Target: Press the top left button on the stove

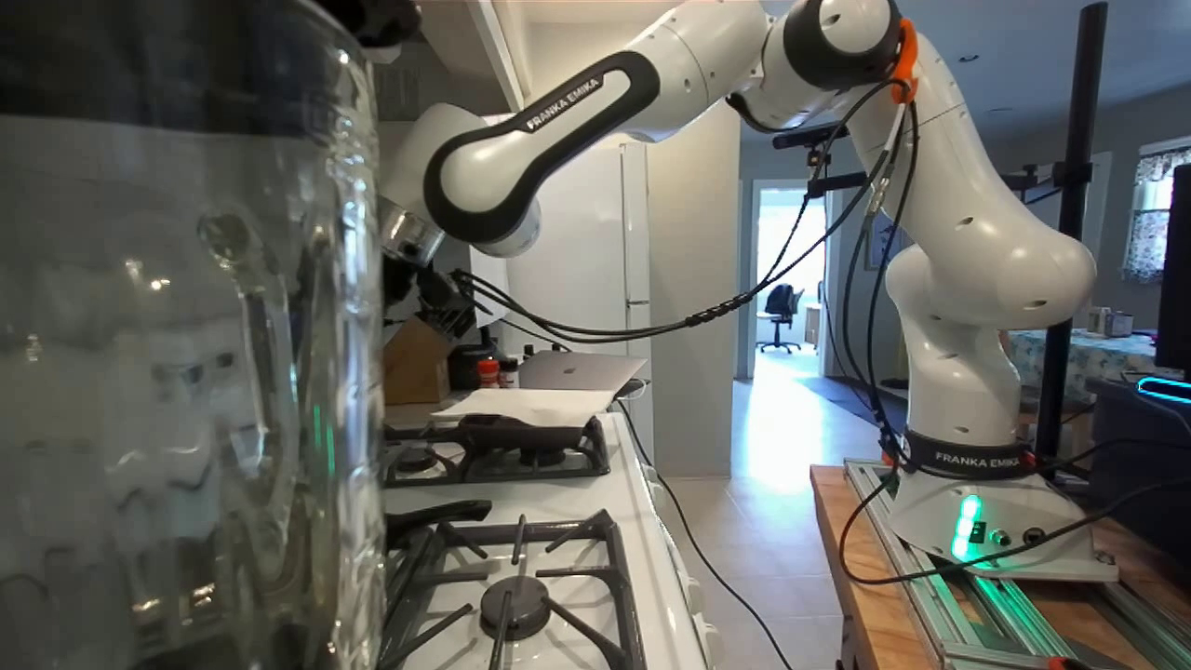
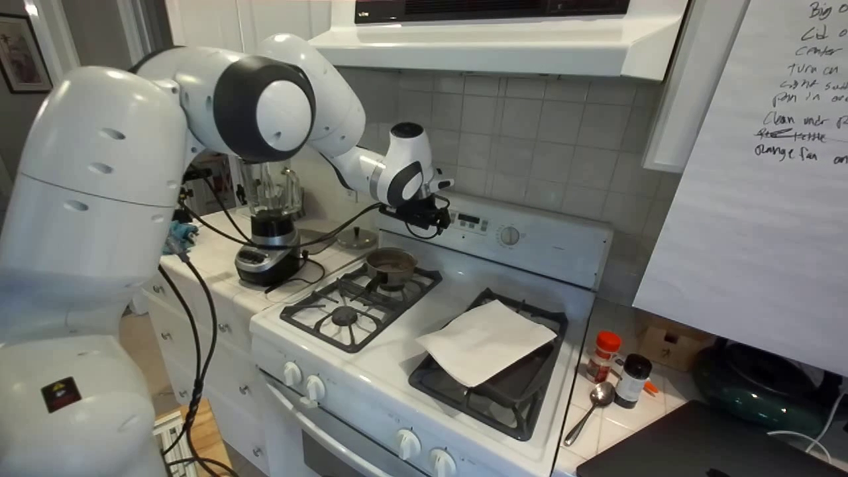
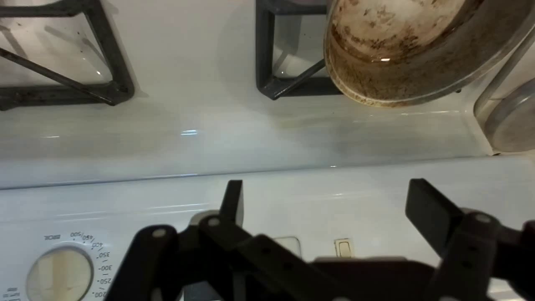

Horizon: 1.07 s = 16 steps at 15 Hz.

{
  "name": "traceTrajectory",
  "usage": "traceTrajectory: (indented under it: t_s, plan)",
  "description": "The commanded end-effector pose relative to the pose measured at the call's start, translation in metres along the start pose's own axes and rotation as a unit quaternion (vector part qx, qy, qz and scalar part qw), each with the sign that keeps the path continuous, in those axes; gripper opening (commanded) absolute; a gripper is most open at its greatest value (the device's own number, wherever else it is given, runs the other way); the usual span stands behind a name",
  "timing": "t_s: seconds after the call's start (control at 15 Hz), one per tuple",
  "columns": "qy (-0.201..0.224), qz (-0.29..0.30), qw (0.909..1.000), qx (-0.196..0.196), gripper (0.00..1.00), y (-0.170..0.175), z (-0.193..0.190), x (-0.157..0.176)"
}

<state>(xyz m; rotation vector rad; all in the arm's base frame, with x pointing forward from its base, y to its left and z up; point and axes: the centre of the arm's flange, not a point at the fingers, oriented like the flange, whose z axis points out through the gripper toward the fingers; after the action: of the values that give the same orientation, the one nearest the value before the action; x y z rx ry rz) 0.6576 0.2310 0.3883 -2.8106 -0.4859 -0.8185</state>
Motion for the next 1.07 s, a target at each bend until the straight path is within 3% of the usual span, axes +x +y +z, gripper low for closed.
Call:
traceTrajectory:
  t_s: [0.0,0.53,0.8,0.87,1.0]
  plan:
    - [-0.025,0.000,0.9994,-0.021,1.00,-0.004,-0.063,-0.059]
    - [-0.116,0.026,0.9921,-0.041,1.00,0.002,-0.137,-0.126]
    - [-0.167,0.035,0.9834,-0.061,1.00,0.033,-0.177,-0.162]
    - [-0.154,0.032,0.9862,-0.050,1.00,0.018,-0.142,-0.135]
    - [-0.163,0.041,0.9842,-0.057,1.00,0.030,-0.159,-0.147]
